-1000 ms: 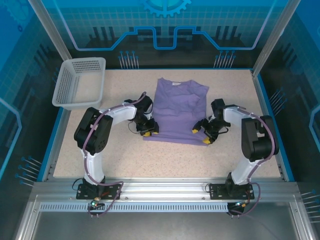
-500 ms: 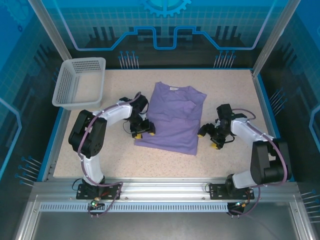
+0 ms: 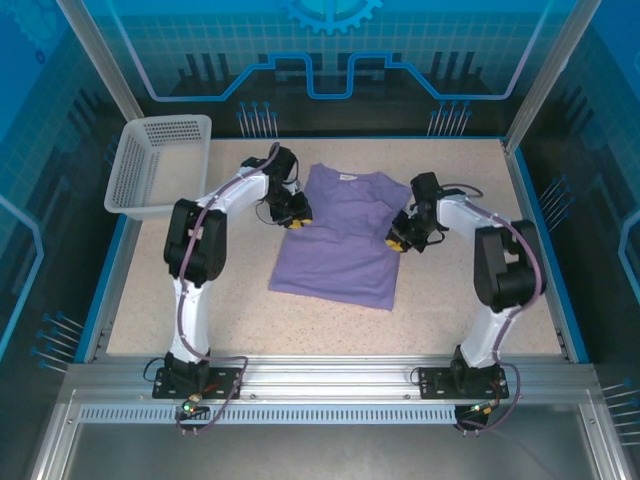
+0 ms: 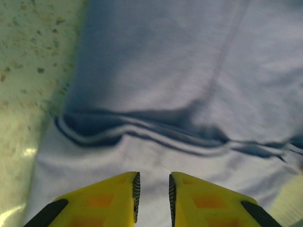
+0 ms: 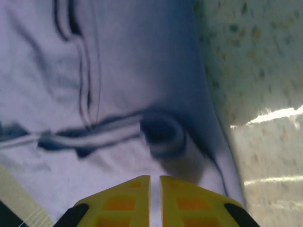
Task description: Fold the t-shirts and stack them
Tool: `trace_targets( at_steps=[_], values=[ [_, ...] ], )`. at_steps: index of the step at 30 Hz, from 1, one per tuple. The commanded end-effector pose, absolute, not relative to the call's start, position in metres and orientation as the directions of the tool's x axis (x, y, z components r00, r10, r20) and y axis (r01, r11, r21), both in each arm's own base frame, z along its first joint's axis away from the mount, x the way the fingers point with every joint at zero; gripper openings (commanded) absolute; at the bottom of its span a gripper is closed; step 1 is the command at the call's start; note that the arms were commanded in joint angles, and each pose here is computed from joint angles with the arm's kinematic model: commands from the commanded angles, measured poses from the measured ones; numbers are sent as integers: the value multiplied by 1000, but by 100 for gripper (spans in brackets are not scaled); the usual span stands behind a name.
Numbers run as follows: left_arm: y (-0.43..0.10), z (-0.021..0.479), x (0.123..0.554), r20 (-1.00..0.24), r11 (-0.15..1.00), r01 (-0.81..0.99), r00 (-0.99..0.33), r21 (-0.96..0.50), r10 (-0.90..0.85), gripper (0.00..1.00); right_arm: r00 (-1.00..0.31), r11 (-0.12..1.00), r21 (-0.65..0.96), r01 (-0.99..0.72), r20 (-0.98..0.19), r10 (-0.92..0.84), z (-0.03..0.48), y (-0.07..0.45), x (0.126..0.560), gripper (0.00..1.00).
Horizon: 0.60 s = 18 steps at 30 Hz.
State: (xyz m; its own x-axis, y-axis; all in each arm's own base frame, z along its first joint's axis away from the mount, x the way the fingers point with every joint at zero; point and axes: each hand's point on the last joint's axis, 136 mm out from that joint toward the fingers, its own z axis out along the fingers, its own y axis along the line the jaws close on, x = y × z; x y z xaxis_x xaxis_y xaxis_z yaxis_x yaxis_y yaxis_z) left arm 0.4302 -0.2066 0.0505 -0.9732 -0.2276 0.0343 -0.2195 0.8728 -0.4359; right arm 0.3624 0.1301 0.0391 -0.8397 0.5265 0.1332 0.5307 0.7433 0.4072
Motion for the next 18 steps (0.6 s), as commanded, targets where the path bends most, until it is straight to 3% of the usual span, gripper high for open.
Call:
trace_targets(
  at_steps=[1, 7, 12, 14, 18],
  values=[
    [-201, 32, 439, 54, 884, -242, -969, -399, -241, 25, -802, 744, 301, 597, 215, 557, 20, 122, 353, 13],
    [-175, 14, 448, 33, 900, -306, -950, -311, -311, 28, -729, 700, 213, 682, 278, 626, 8, 99, 341, 16],
    [-176, 34, 456, 4, 889, -305, -946, -341, -323, 34, -737, 685, 274, 675, 215, 641, 36, 91, 352, 33],
    [-176, 48, 458, -14, 882, -306, -943, -358, -333, 43, -753, 683, 325, 655, 199, 627, 46, 95, 358, 41],
    [-170, 90, 457, -66, 860, -303, -931, -410, -359, 65, -792, 701, 405, 588, 109, 601, 70, 98, 353, 66]
  ],
)
